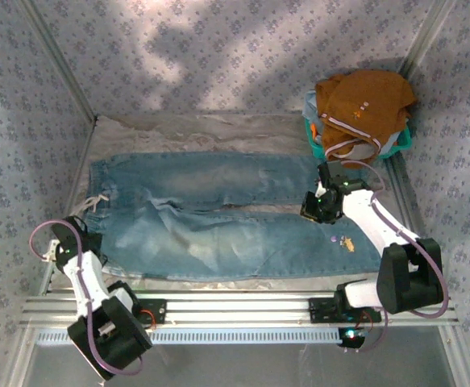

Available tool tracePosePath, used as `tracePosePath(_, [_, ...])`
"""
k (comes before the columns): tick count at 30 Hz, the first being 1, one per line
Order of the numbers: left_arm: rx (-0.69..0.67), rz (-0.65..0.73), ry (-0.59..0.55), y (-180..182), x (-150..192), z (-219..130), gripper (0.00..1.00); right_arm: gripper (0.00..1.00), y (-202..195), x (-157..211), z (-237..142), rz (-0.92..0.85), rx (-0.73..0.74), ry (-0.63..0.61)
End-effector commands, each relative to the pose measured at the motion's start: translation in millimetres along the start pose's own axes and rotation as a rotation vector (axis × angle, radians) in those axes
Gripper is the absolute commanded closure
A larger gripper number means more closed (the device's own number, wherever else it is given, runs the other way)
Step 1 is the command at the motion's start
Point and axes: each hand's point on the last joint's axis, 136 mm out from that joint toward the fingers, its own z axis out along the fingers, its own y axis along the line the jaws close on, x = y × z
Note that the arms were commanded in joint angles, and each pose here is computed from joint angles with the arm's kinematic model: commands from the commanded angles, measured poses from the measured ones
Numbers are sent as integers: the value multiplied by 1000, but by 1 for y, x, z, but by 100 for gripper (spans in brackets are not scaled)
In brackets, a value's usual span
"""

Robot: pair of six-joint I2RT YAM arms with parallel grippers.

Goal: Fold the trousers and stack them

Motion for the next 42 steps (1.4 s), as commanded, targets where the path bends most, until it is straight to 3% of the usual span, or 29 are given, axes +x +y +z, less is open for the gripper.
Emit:
tracePosePath(1, [5,20,-39,-6,-13,-6,16,84,1,4,-1,7,16,15])
tracePosePath(9, [-128,7,64,18,10,24,17,84,6,4,-1,-4,27,24])
tracePosePath(12, [-105,-10,83,14,13,31,22,84,4,6,-3,-1,32,23])
tracePosePath(14, [-94,-21,90,12,15,34,32,84,5,6,-5,7,25,23])
tracePosePath(19, [-47,-14,101,9,22,34,75,82,1,6,-17,32,16,23])
tracePosePath(23, [-7,-12,106,5,24,24,100,79,-8,8,-29,109,1,33])
tracePosePath(29, [81,-8,124,-10,23,1,100,57,-44,29,-53,356,41,30])
tracePosePath(33, [128,-7,136,-22,20,-8,100,48,-78,48,-68,562,62,-18])
tracePosePath(37, [167,-12,144,-37,14,-16,100,42,-98,78,-74,692,134,-19])
tracePosePath(42, [214,4,127,-60,7,-25,100,44,-113,106,-63,799,233,32])
